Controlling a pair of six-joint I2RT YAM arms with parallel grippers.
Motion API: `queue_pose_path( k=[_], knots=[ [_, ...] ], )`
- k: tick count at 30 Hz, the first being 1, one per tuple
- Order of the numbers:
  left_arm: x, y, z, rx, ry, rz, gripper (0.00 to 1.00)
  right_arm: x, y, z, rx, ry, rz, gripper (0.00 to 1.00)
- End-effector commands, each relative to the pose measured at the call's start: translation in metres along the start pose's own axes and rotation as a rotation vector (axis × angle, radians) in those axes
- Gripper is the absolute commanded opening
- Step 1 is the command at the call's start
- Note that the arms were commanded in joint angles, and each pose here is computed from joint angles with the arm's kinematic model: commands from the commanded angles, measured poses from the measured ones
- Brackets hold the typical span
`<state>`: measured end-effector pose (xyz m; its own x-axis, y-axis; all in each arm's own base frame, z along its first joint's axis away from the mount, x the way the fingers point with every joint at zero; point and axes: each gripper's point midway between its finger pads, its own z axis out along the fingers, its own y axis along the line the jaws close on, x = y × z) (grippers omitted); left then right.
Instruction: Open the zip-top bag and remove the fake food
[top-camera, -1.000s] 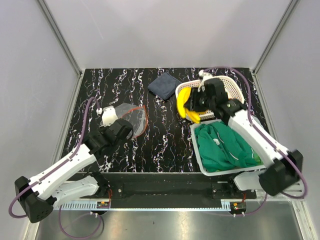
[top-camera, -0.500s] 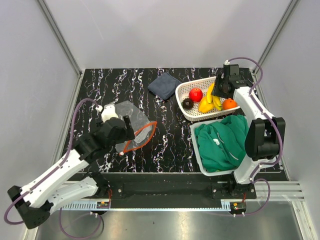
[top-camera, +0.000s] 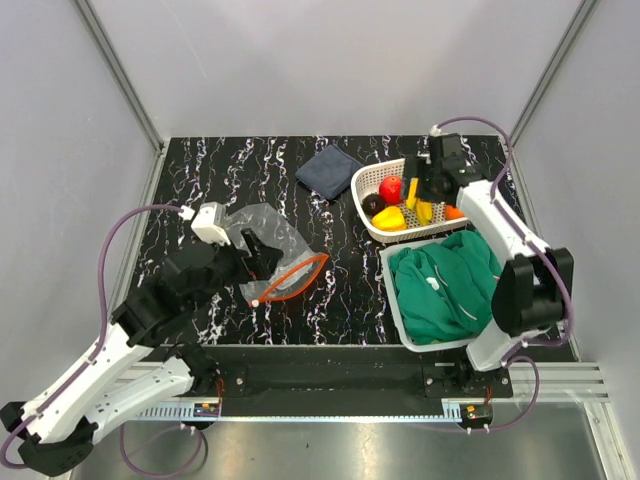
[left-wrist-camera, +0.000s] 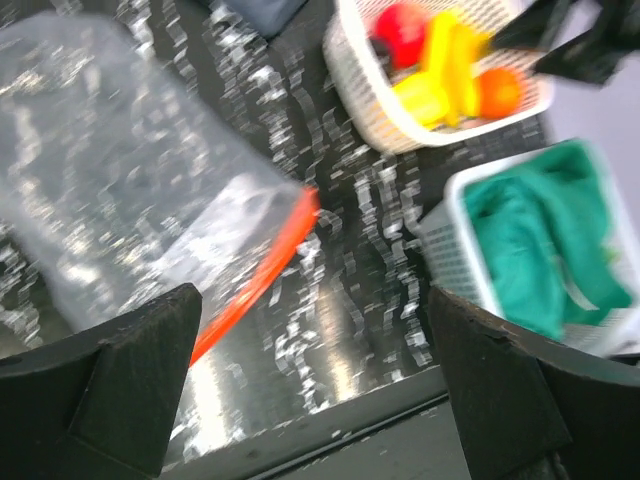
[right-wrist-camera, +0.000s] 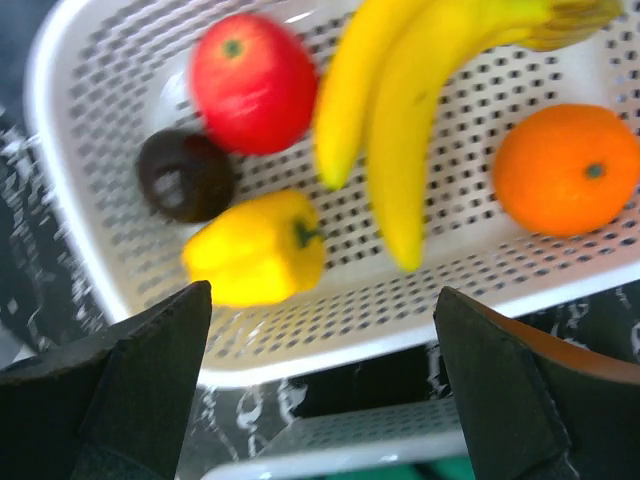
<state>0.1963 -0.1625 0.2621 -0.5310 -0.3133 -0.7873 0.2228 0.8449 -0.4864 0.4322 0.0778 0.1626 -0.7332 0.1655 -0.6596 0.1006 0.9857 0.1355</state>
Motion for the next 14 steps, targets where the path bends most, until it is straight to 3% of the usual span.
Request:
queue_pose_path(
  k=[1,5,7,8,10,11,13,14],
  knots=[
    [-0.016,-0.029,-0.003,0.169,-0.096,-0.051,0.99,0.015,0.065,-0.078,-0.121,-0.104,-0.095,1.0],
    [-0.019,-0.031,0.0,0.24,-0.196,-0.125,0.99,0.063,0.109,-0.123,-0.394,-0.053,-0.03,1.0],
    [-0.008,-0.025,0.005,0.256,-0.214,-0.162,0.99,0.076,0.11,-0.145,-0.481,-0.083,-0.002,1.0],
    [-0.019,-0.029,-0.003,0.311,-0.284,-0.19,0.99,0.095,0.109,-0.146,-0.521,-0.055,-0.004,1.0],
    [-0.013,-0.023,-0.002,0.341,-0.326,-0.229,0.99,0.088,0.108,-0.176,-0.607,-0.162,0.029,1.0],
    [-0.029,-0.03,-0.018,0.414,-0.41,-0.266,0.99,0.093,0.106,-0.189,-0.663,-0.208,0.034,1.0],
    [-0.027,-0.031,-0.022,0.473,-0.449,-0.288,0.99,0.099,0.104,-0.202,-0.703,-0.215,0.092,1.0],
    [-0.041,-0.043,-0.044,0.58,-0.515,-0.305,0.99,0.101,0.1,-0.217,-0.74,-0.244,0.113,1.0]
  ],
)
